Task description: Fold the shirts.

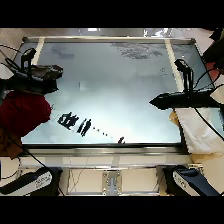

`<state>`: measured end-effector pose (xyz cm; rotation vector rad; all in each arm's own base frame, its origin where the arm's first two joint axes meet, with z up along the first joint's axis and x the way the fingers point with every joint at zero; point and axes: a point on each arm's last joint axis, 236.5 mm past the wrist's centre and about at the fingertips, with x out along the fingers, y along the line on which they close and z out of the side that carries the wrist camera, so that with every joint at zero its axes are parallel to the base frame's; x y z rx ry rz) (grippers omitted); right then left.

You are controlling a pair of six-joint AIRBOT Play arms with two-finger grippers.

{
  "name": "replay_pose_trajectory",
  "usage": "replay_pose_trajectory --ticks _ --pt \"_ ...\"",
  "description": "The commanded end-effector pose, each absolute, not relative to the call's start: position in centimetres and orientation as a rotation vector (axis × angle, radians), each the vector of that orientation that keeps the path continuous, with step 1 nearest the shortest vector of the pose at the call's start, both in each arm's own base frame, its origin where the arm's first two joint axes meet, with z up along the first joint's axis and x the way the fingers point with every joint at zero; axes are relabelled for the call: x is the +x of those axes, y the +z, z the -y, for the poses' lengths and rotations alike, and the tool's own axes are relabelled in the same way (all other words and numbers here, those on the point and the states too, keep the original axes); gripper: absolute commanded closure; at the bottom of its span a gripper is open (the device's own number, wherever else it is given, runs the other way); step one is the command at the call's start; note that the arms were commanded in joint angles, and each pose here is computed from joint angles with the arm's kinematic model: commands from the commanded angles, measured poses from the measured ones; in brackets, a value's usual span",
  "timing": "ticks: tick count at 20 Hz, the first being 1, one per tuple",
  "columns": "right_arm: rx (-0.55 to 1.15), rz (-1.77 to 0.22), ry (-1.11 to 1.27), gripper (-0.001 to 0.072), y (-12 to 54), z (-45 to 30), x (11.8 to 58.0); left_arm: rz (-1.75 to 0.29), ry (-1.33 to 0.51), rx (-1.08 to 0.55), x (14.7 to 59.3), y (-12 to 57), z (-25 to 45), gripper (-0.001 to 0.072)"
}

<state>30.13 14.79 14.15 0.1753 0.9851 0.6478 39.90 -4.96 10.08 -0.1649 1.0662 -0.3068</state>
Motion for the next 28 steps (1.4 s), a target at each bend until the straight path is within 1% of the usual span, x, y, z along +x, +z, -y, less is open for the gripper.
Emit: replay_pose_trajectory --ticks 1,14,19,24,25,26,27,28 --pt "0.175 -0.986 0.648 0.07 14.1 -14.8 30.1 -1.067 -0.306 -0.165 39.9 10.0 4.9 0.0693" --pt "0.176 -0.985 0.648 0.07 14.1 -14.8 30.1 -1.066 -0.306 -0.166 39.9 10.1 4.9 0.0692" --pt "0.194 -0.865 0.591 0.07 15.5 -14.3 32.9 -1.055 -0.279 -0.156 40.6 9.7 4.1 0.0693" --pt "0.206 -0.783 0.552 0.07 16.6 -13.9 34.7 -1.126 -0.195 -0.048 40.8 6.9 1.1 0.0691" --pt "0.209 -0.761 0.542 0.07 16.9 -13.7 35.2 -1.125 -0.163 -0.01 41.3 6.4 0.0 0.0685" --pt "0.212 -0.746 0.535 0.0698 17.2 -13.6 35.5 -1.105 -0.097 0.075 42.2 6.1 -2.3 0.0683" --pt "0.214 -0.741 0.534 0.067 17.3 -13.6 35.6 -1.073 -0.007 0.157 43.1 6.4 -5.1 0.0652" --pt "0.213 -0.741 0.534 0.0611 17.3 -13.6 35.6 -1.031 0.104 0.223 43.9 7.2 -8.3 0.0405"
